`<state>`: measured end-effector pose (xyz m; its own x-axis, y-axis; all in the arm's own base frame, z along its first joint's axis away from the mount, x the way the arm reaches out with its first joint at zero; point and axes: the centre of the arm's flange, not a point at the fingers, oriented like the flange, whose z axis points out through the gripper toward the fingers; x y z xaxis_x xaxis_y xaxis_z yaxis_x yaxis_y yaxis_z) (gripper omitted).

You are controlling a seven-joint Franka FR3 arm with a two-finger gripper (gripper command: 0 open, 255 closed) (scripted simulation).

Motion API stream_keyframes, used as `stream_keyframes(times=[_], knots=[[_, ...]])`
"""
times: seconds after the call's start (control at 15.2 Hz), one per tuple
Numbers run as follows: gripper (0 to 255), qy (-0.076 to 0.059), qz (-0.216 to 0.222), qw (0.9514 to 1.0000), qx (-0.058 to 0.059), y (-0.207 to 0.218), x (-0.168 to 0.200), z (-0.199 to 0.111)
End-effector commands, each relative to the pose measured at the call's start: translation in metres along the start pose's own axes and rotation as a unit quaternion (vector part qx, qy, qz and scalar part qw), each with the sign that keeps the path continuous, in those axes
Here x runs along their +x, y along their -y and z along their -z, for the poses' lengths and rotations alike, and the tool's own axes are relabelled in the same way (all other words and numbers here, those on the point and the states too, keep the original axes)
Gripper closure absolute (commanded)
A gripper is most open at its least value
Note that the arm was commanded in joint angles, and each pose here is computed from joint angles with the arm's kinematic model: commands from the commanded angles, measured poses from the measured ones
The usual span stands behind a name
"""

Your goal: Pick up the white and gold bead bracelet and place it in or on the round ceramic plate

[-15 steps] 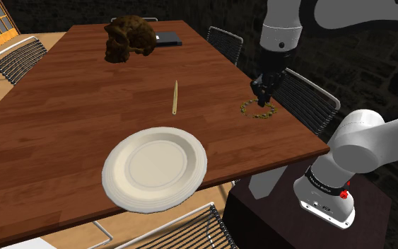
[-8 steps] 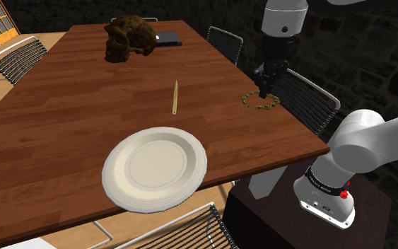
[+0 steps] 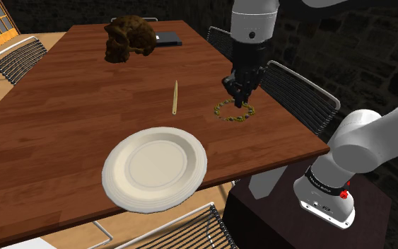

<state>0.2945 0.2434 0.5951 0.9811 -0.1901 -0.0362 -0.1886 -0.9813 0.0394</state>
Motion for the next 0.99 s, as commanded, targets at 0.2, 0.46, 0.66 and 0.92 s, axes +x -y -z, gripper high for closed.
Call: stream_keyframes(times=[0.2, 0.46, 0.66, 0.92], knots=[[255, 0.000, 0.000, 1.0000, 0.001, 0.068, 0.002, 0.006], [255, 0.000, 0.000, 1.0000, 0.001, 0.120, 0.003, 0.009], [255, 0.000, 0.000, 1.0000, 0.001, 0.160, 0.005, 0.011], [255, 0.000, 0.000, 1.0000, 0.001, 0.217, 0.006, 0.014]])
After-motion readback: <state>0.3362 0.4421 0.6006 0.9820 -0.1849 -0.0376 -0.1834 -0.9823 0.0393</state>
